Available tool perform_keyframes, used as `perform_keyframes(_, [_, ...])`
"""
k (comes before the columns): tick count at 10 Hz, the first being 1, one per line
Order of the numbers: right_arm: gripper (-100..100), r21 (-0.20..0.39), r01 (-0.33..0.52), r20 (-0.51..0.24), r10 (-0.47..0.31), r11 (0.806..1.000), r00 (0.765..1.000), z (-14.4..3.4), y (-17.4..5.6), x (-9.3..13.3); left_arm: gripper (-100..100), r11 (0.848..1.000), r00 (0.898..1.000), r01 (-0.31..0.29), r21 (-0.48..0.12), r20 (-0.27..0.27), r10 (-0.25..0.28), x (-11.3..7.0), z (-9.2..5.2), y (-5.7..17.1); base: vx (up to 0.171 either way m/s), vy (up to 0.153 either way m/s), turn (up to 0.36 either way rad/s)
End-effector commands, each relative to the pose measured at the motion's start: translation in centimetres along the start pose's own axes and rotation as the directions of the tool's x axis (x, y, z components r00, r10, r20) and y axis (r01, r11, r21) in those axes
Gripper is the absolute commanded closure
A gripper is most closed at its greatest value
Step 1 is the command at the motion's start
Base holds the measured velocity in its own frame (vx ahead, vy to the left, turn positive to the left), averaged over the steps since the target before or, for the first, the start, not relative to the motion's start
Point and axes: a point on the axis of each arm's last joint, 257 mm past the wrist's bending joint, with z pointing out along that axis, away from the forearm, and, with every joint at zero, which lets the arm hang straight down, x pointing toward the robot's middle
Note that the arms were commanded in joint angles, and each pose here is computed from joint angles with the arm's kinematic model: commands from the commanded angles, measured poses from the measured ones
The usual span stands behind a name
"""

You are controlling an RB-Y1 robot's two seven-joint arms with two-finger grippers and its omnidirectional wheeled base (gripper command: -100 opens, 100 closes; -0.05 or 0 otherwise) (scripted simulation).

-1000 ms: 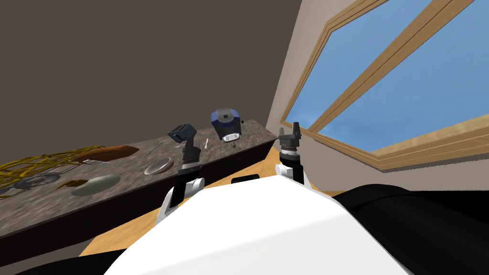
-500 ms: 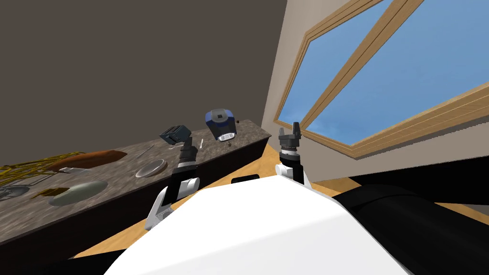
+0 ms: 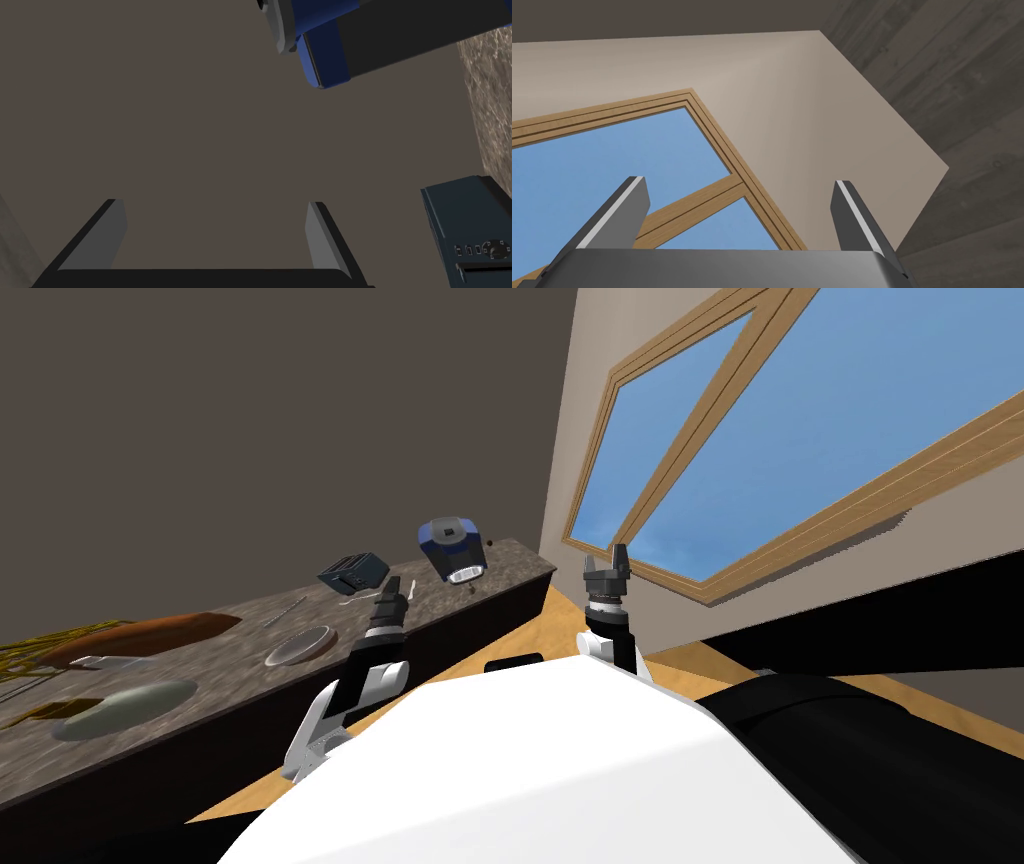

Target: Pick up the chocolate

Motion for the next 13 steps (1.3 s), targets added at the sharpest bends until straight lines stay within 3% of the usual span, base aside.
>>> perform_keyframes(1, [0,0.0,0.0,0.0,0.0,1.0,1.0,0.0,0.0,0.0,-100,0.999,1.0,-0.025,-0.04,-0.005,0.025,-0.8,0.1,0.9,-0.055,-0.067,-0.165])
perform_keyframes(9, [0,0.0,0.0,0.0,0.0,1.0,1.0,0.0,0.0,0.0,-100,0.973,0.996,-0.083,-0.217,-0.04,0.076,-2.4,0.0,5.3,-0.038,-0.059,-0.102])
perform_keyframes(13, [0,0.0,0.0,0.0,0.0,1.0,1.0,0.0,0.0,0.0,-100,0.941,0.993,-0.115,-0.32,-0.067,0.098,-3.3,-0.5,7.9,-0.018,-0.054,-0.128])
